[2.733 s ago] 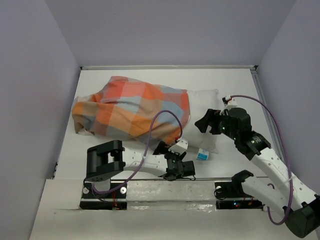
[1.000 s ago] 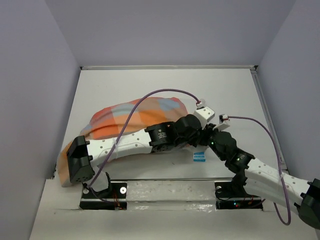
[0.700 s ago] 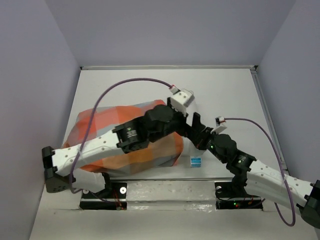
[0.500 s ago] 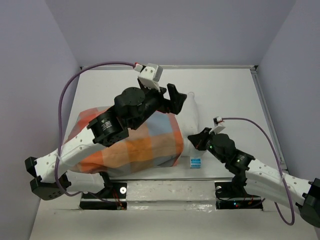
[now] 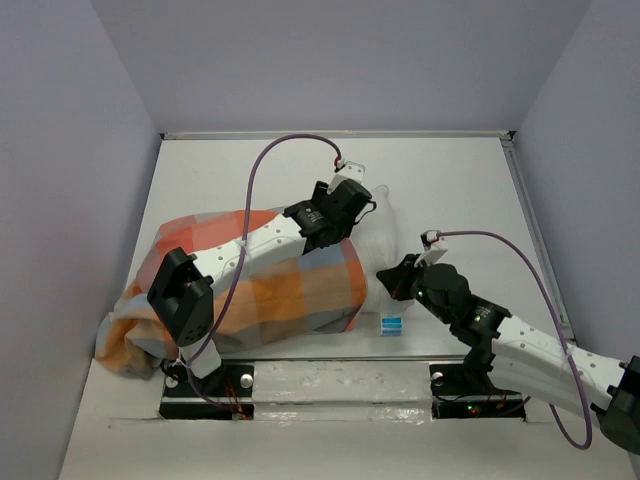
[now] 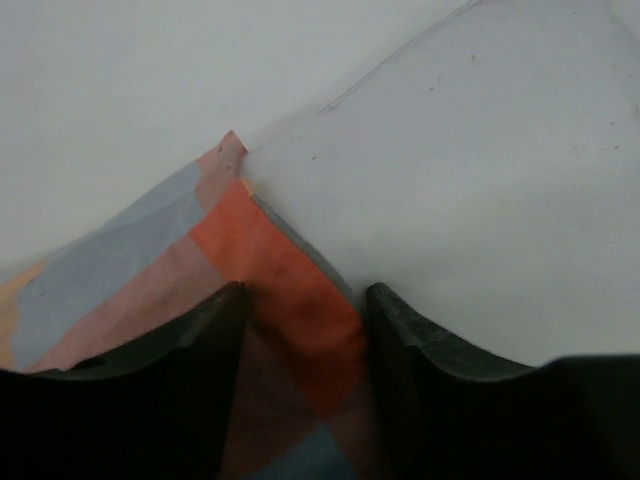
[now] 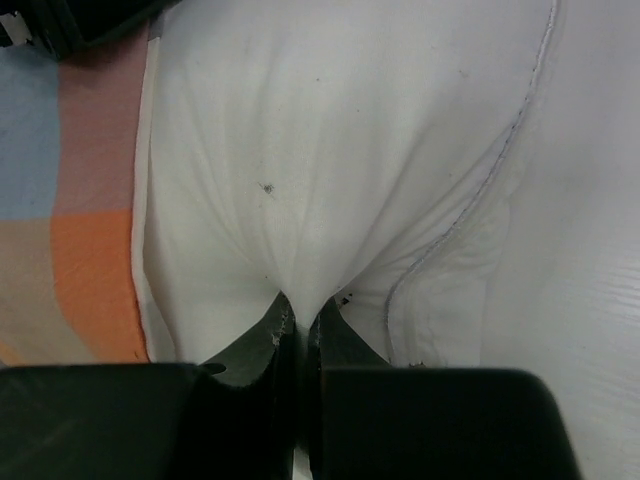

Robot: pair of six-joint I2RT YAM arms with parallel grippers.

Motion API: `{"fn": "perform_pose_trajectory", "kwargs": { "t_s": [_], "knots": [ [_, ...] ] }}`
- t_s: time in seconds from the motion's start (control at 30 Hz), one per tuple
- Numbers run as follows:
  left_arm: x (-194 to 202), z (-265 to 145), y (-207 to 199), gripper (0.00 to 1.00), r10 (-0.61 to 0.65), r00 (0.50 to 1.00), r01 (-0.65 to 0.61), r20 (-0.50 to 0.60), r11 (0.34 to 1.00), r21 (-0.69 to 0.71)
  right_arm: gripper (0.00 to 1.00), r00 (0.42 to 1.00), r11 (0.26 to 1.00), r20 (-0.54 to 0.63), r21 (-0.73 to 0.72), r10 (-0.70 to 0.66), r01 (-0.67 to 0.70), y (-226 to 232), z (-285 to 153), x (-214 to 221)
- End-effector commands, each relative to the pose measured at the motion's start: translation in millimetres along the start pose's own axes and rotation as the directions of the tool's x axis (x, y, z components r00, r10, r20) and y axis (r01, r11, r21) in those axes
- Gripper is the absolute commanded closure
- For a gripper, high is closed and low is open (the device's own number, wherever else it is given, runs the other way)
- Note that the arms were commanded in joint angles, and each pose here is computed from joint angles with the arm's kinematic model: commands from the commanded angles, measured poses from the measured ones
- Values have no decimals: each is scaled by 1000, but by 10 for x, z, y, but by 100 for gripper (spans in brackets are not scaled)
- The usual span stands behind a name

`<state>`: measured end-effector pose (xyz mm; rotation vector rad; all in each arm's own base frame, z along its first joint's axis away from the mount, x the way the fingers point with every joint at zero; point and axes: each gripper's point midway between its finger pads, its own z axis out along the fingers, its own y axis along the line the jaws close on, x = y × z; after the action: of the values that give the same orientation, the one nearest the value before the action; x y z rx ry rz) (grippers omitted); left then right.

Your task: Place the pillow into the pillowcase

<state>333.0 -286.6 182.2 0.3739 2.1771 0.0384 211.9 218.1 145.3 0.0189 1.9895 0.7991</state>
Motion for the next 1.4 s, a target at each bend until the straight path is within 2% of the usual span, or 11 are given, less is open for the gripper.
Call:
{"fn": "perform_pose_trajectory", "kwargs": {
  "t_s": [0.0,0.03,0.13,0.17,0.27,0.37,0.6,0.9,1.1,1.27,1.37],
  "knots": [
    [-285,-81,177,53,-3,998,8,69,997,-74,100,999,998,2,-46,-33,33,135,-39,-68],
    [-281,-60,172,72,-6,997,12,75,997,-76,100,999,998,5,-46,-34,34,133,-44,-74],
    [-388,-94,44,100,-43,991,45,125,999,-9,95,999,998,11,-37,-43,44,121,-34,-90],
    [-466,-153,-12,100,-56,986,52,154,998,28,87,999,998,16,-35,-47,47,140,-33,-127],
    [-733,-341,-347,100,-67,968,29,241,987,159,30,996,996,21,23,-83,82,155,-40,-299],
    [-1098,-648,-579,100,-83,939,4,334,973,230,10,985,986,92,88,-147,139,215,-134,-734],
    [-1090,-873,-552,100,-133,921,20,365,954,298,9,968,991,224,105,-110,88,116,-214,-1771],
    [-1048,-1143,-527,100,-216,893,35,394,908,419,2,993,963,108,257,57,-83,-794,420,-1649],
    [-1076,-1179,-532,100,-210,891,19,403,904,427,1,991,967,135,254,-16,-19,-686,151,-2055],
    [-1207,-1305,-574,100,-247,873,21,421,881,473,4,965,869,225,495,-135,6,-1035,-50,-2445],
    [-1182,-1265,-627,100,-244,878,19,411,877,480,3,961,916,224,396,-161,61,-929,207,-2520]
  ]
}}
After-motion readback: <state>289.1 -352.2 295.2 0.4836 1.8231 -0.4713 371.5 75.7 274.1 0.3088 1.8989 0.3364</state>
